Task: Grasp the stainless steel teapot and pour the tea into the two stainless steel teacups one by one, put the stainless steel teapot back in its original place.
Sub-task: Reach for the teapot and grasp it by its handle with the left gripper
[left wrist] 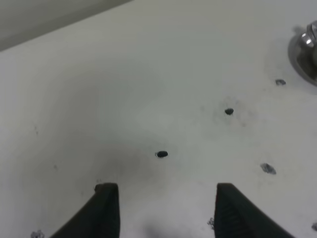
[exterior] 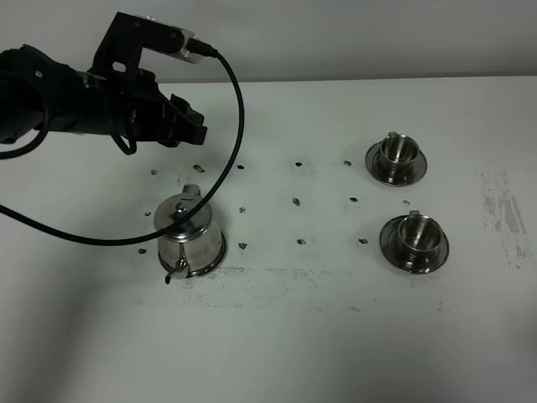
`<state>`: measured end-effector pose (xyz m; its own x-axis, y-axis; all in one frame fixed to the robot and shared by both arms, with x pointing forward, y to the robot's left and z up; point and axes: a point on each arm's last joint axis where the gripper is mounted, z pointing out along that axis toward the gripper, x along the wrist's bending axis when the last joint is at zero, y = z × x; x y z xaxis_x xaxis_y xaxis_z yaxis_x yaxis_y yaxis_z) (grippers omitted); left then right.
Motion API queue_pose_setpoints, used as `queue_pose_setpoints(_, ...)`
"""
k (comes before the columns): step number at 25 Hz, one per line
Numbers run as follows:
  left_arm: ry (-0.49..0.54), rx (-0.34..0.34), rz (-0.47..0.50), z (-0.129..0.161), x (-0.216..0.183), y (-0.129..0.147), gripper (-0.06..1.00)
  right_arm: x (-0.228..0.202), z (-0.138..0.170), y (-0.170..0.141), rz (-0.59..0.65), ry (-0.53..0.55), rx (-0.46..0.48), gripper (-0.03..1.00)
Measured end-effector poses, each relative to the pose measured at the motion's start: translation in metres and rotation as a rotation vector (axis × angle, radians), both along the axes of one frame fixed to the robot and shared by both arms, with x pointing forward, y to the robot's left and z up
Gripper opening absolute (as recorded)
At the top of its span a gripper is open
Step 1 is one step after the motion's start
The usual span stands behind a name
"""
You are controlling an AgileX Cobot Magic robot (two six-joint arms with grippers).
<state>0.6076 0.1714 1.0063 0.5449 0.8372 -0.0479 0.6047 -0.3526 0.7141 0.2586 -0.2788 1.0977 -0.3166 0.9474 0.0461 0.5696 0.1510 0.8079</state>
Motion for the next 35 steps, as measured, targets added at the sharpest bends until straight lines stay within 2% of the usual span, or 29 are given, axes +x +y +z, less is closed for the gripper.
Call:
queue_pose_setpoints(6, 0.091, 0.087, 0.023, 0.004, 0.004, 0.005, 0.44, -0.008, -0.026, -0.001, -0.010, 0.004, 0.010, 0.40)
queue_pose_setpoints(12, 0.109, 0.177, 0.050, 0.007, 0.007, 0.004, 0.44, -0.014, -0.042, -0.003, -0.030, -0.006, 0.012, 0.39)
queue_pose_setpoints(19, 0.079, 0.196, 0.004, 0.020, 0.007, -0.015, 0.44, -0.025, -0.043, -0.006, -0.043, -0.076, 0.014, 0.37)
queue_pose_setpoints(25, 0.121, 0.218, -0.016, 0.016, 0.013, -0.021, 0.43, -0.026, -0.043, -0.006, -0.046, -0.080, 0.012, 0.35)
queue_pose_setpoints(28, 0.135, 0.222, -0.015, 0.012, 0.014, -0.022, 0.43, -0.031, -0.043, -0.007, -0.053, -0.118, 0.015, 0.34)
queue_pose_setpoints(35, 0.166, 0.232, -0.021, 0.009, 0.015, -0.022, 0.43, -0.033, -0.043, -0.007, -0.132, -0.134, 0.007, 0.34)
